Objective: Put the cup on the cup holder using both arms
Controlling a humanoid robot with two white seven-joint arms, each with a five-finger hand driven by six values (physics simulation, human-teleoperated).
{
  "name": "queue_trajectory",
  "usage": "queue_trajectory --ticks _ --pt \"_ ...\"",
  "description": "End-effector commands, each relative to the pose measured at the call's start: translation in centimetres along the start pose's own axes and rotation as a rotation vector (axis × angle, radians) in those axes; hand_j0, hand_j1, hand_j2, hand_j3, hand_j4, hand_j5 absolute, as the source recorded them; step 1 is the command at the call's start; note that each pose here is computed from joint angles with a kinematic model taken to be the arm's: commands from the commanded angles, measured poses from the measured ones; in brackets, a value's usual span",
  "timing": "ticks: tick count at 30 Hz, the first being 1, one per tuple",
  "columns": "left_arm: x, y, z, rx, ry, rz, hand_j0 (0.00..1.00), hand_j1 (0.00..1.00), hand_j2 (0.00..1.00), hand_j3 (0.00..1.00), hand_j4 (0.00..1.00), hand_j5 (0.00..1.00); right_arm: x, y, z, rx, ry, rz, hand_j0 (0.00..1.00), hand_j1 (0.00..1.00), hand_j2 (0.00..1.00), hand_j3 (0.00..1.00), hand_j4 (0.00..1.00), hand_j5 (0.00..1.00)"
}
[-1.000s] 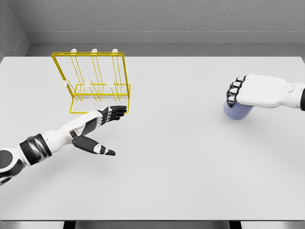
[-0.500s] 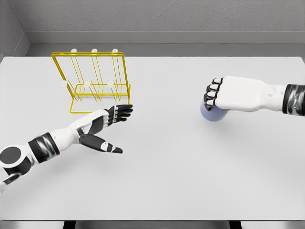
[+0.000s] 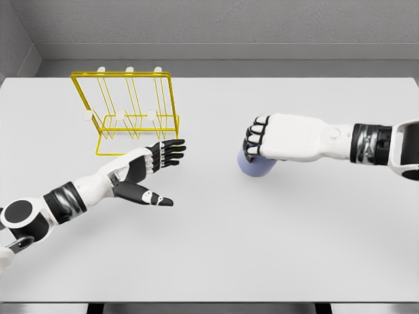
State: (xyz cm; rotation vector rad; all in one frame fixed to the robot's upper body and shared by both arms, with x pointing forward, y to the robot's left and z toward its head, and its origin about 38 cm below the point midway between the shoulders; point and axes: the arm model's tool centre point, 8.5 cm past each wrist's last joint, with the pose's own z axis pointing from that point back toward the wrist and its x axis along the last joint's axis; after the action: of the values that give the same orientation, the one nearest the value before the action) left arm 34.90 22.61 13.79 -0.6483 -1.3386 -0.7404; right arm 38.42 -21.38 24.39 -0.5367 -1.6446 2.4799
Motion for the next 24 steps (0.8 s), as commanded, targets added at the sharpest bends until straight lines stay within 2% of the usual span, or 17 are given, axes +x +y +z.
queue_trajectory --ticks 1,5,16,18,24 --pt "0.0 -0.1 -0.1 -0.002 -0.003 0.010 1.00 1.00 1.00 1.00 1.00 1.00 0.3 -0.1 -0.5 -0.011 -0.013 -0.009 0.46 0.46 0.46 0.46 0.46 0.46" --pt "0.0 -0.1 -0.2 -0.003 -0.004 0.009 1.00 1.00 1.00 1.00 1.00 1.00 1.5 -0.2 -2.7 -0.023 -0.061 -0.021 0.45 0.45 0.45 0.45 0.45 0.45" --pt "0.3 0.2 -0.3 -0.001 -0.006 -0.010 1.00 1.00 1.00 1.00 1.00 1.00 2.4 0.1 -3.9 -0.011 -0.097 -0.028 0.43 0.43 0.43 0.43 0.43 0.43" --pt "0.3 0.3 -0.3 0.001 -0.006 -0.010 1.00 1.00 1.00 1.00 1.00 1.00 3.1 0.1 -4.9 -0.018 -0.124 -0.034 0.43 0.43 0.43 0.43 0.43 0.43" --pt "-0.3 0.7 -0.8 0.015 -0.001 -0.002 1.00 1.00 1.00 1.00 1.00 1.00 3.7 -0.2 -5.8 -0.034 -0.147 -0.036 0.43 0.43 0.43 0.43 0.43 0.43"
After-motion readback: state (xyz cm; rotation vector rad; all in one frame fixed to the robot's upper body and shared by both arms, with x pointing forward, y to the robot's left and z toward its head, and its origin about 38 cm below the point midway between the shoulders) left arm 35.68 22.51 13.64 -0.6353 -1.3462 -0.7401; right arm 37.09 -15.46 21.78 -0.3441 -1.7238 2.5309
